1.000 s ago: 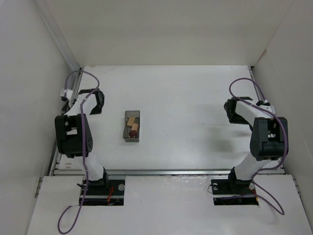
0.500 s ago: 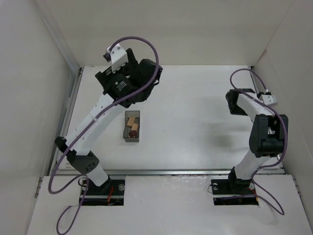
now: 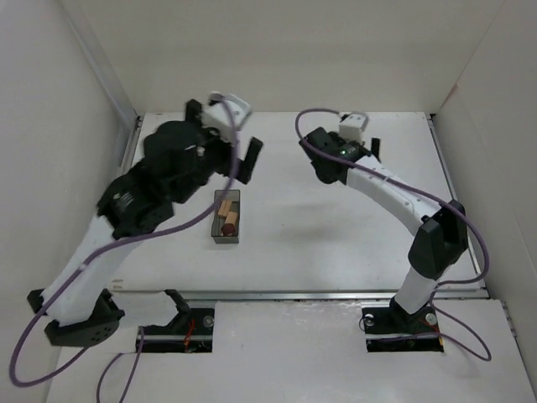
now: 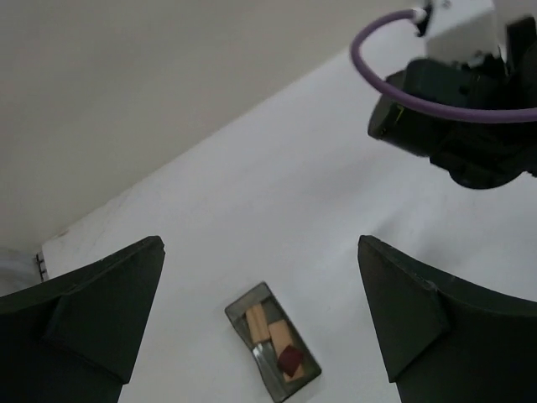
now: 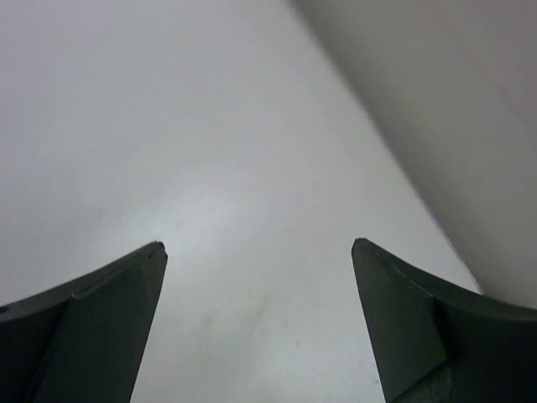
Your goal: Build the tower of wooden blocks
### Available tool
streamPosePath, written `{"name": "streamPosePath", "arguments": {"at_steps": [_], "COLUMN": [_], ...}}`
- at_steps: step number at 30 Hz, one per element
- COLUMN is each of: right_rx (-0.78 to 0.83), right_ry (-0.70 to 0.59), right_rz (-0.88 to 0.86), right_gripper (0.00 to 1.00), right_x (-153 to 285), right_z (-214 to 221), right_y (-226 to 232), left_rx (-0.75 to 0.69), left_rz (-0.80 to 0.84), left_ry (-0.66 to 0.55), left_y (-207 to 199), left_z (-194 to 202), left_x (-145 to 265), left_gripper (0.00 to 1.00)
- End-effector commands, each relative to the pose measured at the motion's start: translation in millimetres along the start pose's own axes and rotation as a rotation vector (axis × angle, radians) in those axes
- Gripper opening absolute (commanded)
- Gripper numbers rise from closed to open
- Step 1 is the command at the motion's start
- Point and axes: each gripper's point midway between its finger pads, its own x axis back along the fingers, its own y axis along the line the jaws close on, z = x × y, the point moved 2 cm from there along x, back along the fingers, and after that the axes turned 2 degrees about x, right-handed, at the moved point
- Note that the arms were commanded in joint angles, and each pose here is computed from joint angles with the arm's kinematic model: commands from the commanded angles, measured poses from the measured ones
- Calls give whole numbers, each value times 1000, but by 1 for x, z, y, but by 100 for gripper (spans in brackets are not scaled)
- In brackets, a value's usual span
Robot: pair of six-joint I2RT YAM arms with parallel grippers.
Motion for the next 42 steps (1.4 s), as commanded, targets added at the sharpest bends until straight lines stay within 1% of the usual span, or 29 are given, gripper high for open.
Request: {"name": "streamPosePath", "arguments": {"at_steps": [1, 2, 3, 4, 5, 6, 7, 8, 10, 11, 12, 13, 15, 16, 18, 20, 21, 22, 23, 25, 28, 32, 33, 34, 35, 37, 40, 41, 42], "right_rx": [372, 106, -13, -129, -156, -196, -218, -218, -206, -196, -159, -161, -161, -153, -151, -159, -145, -153, -152, -153, -141, -136, -138, -138, -131, -132, -144, -145, -141], "right_ry": [21, 35, 64, 57, 72, 65, 80, 112, 160, 187, 210, 225, 238, 246, 262, 248, 258, 244, 242, 233, 212, 200, 197, 196, 187, 184, 168, 166, 163], "right_rz": [-737, -916, -1001, -1096, -1180, -1328, -1362, -1385, -1428, -1412, -1409, -1391, -1347, -1343, -1311, -1315, -1297, -1296, -1285, -1246, -1229, -1209, -1199, -1199, -1187, -1173, -1145, -1136, -1108], "right_gripper": [97, 99, 99, 99, 100, 100, 100, 100, 100, 100, 100, 100, 100, 100, 100, 100, 100, 100, 100, 100, 100, 100, 100, 100, 100, 100, 100, 100, 100], "right_x": [48, 79, 87, 96, 103, 128, 133, 137, 144, 142, 149, 150, 149, 148, 148, 151, 148, 151, 149, 143, 140, 136, 135, 135, 132, 131, 126, 125, 121], "right_z": [22, -7, -20, -37, -29, -37, -35, -27, -16, -10, 6, 13, 26, 31, 37, 35, 42, 38, 37, 37, 36, 35, 34, 34, 34, 33, 30, 30, 31], "right_y": [104, 101, 99, 99, 101, 98, 101, 103, 107, 106, 108, 109, 104, 105, 100, 94, 93, 90, 86, 81, 74, 70, 70, 70, 69, 66, 62, 62, 60], "left_rx": [-222, -174, -143, -76, -49, 5, 45, 85, 188, 225, 257, 298, 360, 365, 382, 382, 379, 372, 375, 347, 299, 292, 293, 294, 295, 289, 251, 194, 57], "left_rz": [87, 116, 105, 61, 62, 22, 45, 27, 20, 20, 42, 54, 71, 73, 14, -23, -33, -46, -50, -95, -166, -173, -156, -154, -152, -140, -176, -197, -295], "left_ry": [437, 483, 521, 599, 623, 633, 651, 695, 751, 798, 839, 879, 961, 979, 1009, 1053, 1073, 1092, 1142, 1175, 1255, 1290, 1297, 1311, 1320, 1354, 1308, 1263, 1229], "left_y": [-25, -17, -10, -5, 2, 24, 27, 32, 44, 44, 42, 44, 37, 36, 44, 47, 48, 50, 50, 58, 70, 75, 73, 73, 72, 71, 84, 85, 105], "left_z": [112, 124, 138, 173, 188, 202, 218, 247, 274, 291, 302, 316, 338, 343, 351, 363, 368, 374, 385, 390, 404, 406, 406, 410, 413, 420, 407, 398, 387], "left_x": [-53, -58, -60, -65, -62, -58, -56, -54, -51, -48, -45, -46, -44, -45, -47, -48, -49, -49, -47, -49, -45, -45, -45, -45, -45, -43, -58, -71, -78], "left_gripper": [100, 100, 100, 100, 100, 100, 97, 83, 75, 71, 68, 68, 64, 61, 57, 55, 50, 48, 48, 43, 39, 34, 27, 18, 2, 0, 0, 0, 0]}}
